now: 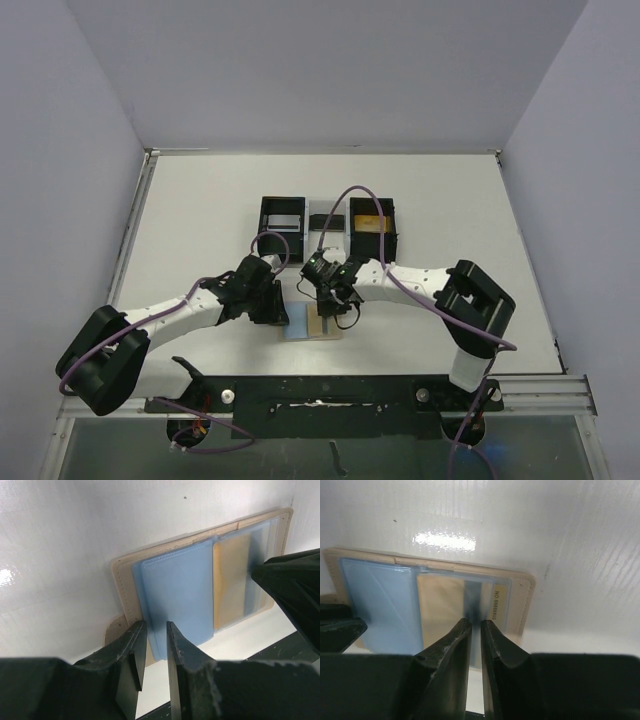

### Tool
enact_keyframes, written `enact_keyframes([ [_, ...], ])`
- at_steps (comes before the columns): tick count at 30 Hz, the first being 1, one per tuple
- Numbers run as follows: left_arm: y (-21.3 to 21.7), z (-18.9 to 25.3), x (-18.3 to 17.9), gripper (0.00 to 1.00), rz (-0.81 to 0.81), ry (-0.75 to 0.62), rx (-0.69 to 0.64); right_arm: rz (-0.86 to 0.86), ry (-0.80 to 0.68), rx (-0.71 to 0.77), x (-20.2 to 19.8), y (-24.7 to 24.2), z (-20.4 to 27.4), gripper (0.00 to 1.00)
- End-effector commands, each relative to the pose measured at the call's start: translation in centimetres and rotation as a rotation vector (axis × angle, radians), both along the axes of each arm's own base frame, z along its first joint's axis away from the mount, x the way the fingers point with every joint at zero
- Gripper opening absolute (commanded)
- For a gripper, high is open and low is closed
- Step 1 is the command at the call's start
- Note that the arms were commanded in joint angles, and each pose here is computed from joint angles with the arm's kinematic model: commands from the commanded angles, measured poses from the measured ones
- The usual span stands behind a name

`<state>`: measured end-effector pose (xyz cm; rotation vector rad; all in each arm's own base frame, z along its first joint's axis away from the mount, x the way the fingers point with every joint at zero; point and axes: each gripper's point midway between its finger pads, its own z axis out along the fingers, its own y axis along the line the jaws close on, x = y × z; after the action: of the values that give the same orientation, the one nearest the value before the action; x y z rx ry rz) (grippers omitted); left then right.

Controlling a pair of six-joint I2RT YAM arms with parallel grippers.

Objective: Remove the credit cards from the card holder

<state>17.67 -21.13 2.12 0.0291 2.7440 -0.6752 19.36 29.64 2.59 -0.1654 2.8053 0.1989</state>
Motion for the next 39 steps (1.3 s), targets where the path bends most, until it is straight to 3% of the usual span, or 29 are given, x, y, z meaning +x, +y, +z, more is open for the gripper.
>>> enact_keyframes([
  [1, -1.1, 0.7, 0.5, 0.20, -0.024, -0.025, -0.041, -0.019, -0.049, 0.212, 0.8, 3.1, 3.7, 0.16],
  [8, -1.1, 0.8, 0.7, 0.20, -0.023, -0.028, -0.041, -0.031, -0.051, 0.275, 0.8, 3.3, 4.6, 0.19],
  [15, -1.0, 0.7, 0.6, 0.20, -0.025, -0.027, -0.037, -0.089, -0.052, 0.142, 1.1, 0.4, 3.0, 0.35],
  [25, -1.1, 0.8, 0.6, 0.20, -0.025, -0.026, -0.041, -0.083, 0.018, 0.085, 0.2, 0.0, 0.2, 0.38],
  [34, -1.2, 0.9, 0.6, 0.20, -0.028, -0.027, -0.043, -0.066, -0.003, -0.008, 0.0, -0.5, 0.2, 0.54],
  [39, -1.2, 1.0, 0.6, 0.20, -0.028, -0.028, -0.045, -0.052, 0.004, -0.012, 0.1, -0.2, -0.1, 0.55],
])
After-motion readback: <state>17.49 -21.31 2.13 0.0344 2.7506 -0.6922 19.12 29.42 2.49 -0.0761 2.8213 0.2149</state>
